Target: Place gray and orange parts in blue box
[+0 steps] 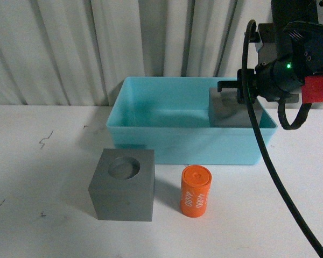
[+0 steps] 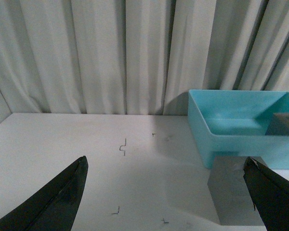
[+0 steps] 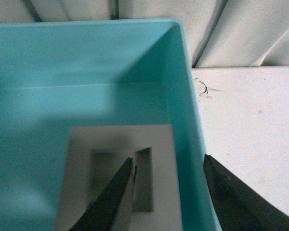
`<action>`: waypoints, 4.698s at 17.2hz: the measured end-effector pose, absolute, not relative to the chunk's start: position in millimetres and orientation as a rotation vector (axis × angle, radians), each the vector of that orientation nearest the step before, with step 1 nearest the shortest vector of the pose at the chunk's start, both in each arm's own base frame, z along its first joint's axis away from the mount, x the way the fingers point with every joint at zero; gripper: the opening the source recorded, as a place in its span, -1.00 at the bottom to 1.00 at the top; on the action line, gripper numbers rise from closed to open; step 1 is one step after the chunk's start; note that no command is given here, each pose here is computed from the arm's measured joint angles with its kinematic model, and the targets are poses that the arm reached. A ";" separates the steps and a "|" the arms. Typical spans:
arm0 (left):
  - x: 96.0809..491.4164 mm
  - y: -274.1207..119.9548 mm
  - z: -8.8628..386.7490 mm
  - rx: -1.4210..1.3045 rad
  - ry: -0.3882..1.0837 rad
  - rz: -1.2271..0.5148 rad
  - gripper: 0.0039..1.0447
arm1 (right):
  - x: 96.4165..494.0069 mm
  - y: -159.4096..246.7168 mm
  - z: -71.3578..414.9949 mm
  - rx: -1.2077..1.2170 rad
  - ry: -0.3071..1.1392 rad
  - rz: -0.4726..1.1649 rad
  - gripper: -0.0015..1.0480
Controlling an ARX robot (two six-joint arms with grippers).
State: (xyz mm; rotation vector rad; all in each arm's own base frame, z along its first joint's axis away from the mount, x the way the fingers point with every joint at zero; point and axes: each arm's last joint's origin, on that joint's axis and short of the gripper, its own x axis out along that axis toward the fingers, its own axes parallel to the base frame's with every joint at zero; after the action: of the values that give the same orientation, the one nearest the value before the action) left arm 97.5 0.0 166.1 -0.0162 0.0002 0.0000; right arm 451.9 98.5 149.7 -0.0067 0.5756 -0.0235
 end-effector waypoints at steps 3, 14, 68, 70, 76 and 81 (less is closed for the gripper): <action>97.5 0.0 166.1 -0.016 0.000 0.000 0.88 | 428.1 77.9 190.1 0.083 0.450 -0.064 0.65; 97.5 0.0 166.1 -0.016 0.000 0.000 0.88 | 312.5 10.9 263.6 0.189 0.269 -0.089 0.87; 97.5 -0.1 164.2 -0.026 0.037 0.009 0.88 | 97.1 0.0 166.9 0.005 -0.006 0.000 0.53; 110.9 -6.5 177.9 -0.137 0.505 0.149 0.88 | 97.2 0.0 167.0 0.006 -0.006 0.000 0.91; 210.2 -45.6 197.9 -0.200 0.537 0.083 0.88 | 97.1 0.0 166.9 0.006 -0.006 0.000 0.87; 254.0 -75.3 174.9 -0.160 0.610 0.006 0.88 | 97.1 0.0 166.9 0.006 -0.006 0.000 0.87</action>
State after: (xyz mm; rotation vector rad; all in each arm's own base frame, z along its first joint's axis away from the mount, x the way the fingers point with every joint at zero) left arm 254.0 -75.3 174.9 -0.1605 0.6103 0.0059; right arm 97.1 0.0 166.9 0.0059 -0.0055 -0.0004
